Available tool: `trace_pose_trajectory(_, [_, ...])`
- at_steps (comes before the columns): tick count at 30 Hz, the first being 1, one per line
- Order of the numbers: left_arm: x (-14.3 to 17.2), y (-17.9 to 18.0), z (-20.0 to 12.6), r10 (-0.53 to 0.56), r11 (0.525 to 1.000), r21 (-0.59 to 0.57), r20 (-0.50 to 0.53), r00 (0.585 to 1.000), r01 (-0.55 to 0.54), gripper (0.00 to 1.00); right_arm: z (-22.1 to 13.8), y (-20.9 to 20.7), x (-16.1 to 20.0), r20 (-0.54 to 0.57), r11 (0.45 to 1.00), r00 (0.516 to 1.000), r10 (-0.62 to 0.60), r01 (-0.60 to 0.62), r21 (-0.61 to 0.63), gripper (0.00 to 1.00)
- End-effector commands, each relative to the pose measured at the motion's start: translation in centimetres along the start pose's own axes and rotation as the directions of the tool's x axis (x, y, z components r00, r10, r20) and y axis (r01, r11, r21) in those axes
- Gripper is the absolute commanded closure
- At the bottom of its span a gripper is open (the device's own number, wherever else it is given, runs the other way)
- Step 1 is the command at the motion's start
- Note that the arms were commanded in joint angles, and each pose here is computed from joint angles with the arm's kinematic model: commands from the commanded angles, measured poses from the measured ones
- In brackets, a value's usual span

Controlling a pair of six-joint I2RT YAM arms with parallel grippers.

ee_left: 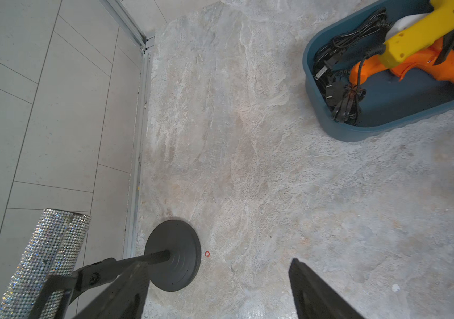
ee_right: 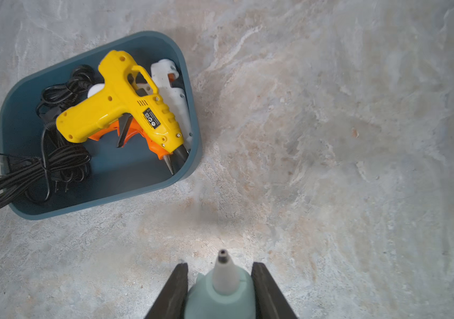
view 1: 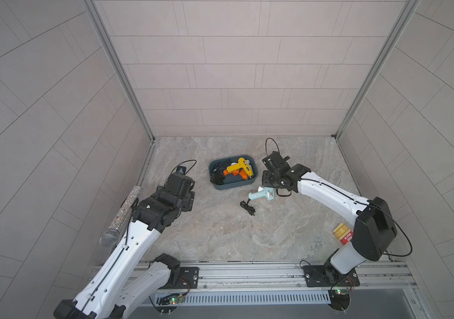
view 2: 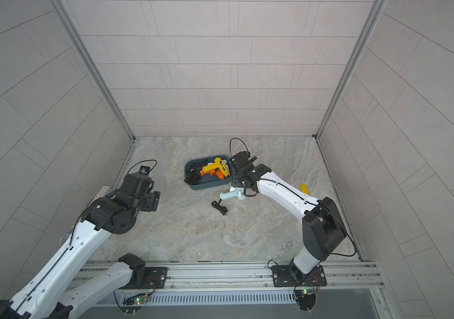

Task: Put the hot melt glue gun into the storage box
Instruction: Pick up the hot melt adhesive gun from the center of the board.

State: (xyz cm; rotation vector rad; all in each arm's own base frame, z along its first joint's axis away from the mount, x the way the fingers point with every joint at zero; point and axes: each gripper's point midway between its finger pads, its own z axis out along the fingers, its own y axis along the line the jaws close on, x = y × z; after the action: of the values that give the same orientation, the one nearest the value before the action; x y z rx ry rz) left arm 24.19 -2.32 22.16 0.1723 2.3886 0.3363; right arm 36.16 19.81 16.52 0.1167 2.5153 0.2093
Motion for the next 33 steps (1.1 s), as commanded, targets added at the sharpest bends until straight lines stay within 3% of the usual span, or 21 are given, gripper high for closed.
trace_pose_trajectory(1, [-1.3,-1.0,-0.6,-0.038,0.997,0.074,0.023,0.999,0.036,0.13,-1.7,-0.2,-2.0,0.098,0.997,0.992,-0.077,0.077,-0.004,1.0])
trace_pose_trajectory(6, [-3.2,-4.4,-0.9,-0.074,0.964,0.259,0.033,0.997,0.063,0.13,-3.4,1.4,-4.4,0.218,0.986,0.967,-0.131,0.149,-0.071,1.0])
trace_pose_trajectory(10, [-5.9,-9.0,-1.7,-0.142,0.862,0.493,0.008,0.99,0.12,0.13,-5.6,3.3,-7.4,0.373,0.969,0.918,-0.137,0.202,-0.142,1.0])
trace_pose_trajectory(12, [-7.4,-11.5,-2.1,-0.192,0.77,0.614,-0.041,0.981,0.176,0.14,-7.0,4.4,-8.9,0.468,0.954,0.876,-0.119,0.231,-0.191,1.0])
trace_pose_trajectory(16, [-10.5,-16.2,-2.2,-0.317,0.484,0.8,-0.218,0.923,0.355,0.16,-9.7,6.3,-11.2,0.594,0.909,0.801,-0.071,0.297,-0.293,1.0])
trace_pose_trajectory(20, [-12.8,-18.3,-1.2,-0.345,0.16,0.852,-0.424,0.837,0.498,0.23,-12.3,7.6,-12.8,0.636,0.833,0.771,0.035,0.329,-0.444,1.0])
trace_pose_trajectory(22, [-14.1,-18.6,-0.8,-0.343,0.033,0.856,-0.475,0.81,0.516,0.25,-13.6,8.3,-13.2,0.646,0.788,0.76,0.071,0.355,-0.504,1.0])
trace_pose_trajectory(25, [-16.1,-18.3,-0.5,-0.347,-0.083,0.854,-0.508,0.789,0.513,0.25,-15.0,9.2,-13.4,0.64,0.726,0.76,0.115,0.375,-0.576,1.0])
trace_pose_trajectory(30, [-18.5,-18.1,-0.7,-0.328,-0.225,0.834,-0.552,0.767,0.504,0.25,-16.1,9.9,-13.6,0.623,0.657,0.768,0.15,0.393,-0.643,1.0])
trace_pose_trajectory(33, [-20.0,-17.7,-1.2,-0.322,-0.348,0.798,-0.594,0.737,0.491,0.26,-16.2,10.3,-13.5,0.613,0.629,0.777,0.147,0.404,-0.664,1.0])
